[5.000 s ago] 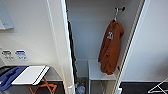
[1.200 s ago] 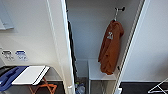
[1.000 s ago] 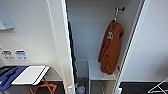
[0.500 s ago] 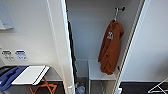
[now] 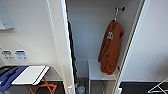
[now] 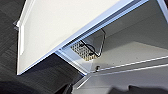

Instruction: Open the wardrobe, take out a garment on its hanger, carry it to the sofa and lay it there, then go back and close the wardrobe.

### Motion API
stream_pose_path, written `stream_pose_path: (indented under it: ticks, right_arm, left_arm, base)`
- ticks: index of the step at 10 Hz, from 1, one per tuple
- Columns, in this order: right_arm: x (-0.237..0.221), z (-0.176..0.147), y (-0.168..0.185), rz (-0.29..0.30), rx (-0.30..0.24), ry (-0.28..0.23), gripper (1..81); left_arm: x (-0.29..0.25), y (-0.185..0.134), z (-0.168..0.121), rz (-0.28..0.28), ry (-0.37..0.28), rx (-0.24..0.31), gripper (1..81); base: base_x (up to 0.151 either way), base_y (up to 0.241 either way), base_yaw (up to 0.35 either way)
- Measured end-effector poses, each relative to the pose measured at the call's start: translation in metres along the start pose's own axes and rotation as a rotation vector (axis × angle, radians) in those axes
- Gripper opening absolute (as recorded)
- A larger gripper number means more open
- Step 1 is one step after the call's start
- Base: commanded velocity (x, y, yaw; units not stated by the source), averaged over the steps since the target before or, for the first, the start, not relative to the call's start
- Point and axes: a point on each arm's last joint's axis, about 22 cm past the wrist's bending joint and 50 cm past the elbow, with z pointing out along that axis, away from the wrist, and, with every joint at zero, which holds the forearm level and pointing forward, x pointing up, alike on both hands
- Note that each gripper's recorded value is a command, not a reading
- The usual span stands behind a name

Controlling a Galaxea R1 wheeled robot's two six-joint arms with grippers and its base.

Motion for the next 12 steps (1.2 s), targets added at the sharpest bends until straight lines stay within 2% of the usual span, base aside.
stream_pose_path:
  ticks: [4, 8, 9, 10, 12]
  right_arm:
    - [0.001, 0.001, -0.002, -0.024, 0.001, -0.01, 81.1]
    - [-0.002, 0.0, -0.001, -0.03, -0.001, -0.024, 81.1]
    - [-0.004, 0.0, -0.001, -0.033, -0.003, -0.035, 81.1]
    - [-0.006, 0.0, 0.0, -0.037, -0.004, -0.043, 81.1]
    - [-0.009, 0.0, 0.002, -0.052, -0.008, -0.058, 81.1]
  left_arm:
    - [0.016, 0.026, 0.012, 0.012, 0.019, -0.036, 81.1]
    - [0.026, 0.04, 0.017, 0.017, 0.031, -0.054, 81.1]
    - [0.034, 0.044, 0.018, 0.016, 0.06, -0.07, 81.1]
    - [0.046, 0.044, 0.016, -0.01, 0.115, -0.078, 81.1]
    - [0.069, 0.029, 0.013, -0.045, 0.192, -0.042, 81.1]
  base:
    - [0.0, 0.0, 0.0]
    - [0.0, 0.0, 0.0]
    - [0.0, 0.0, 0.0]
    - [0.0, 0.0, 0.0]
    - [0.0, 0.0, 0.0]
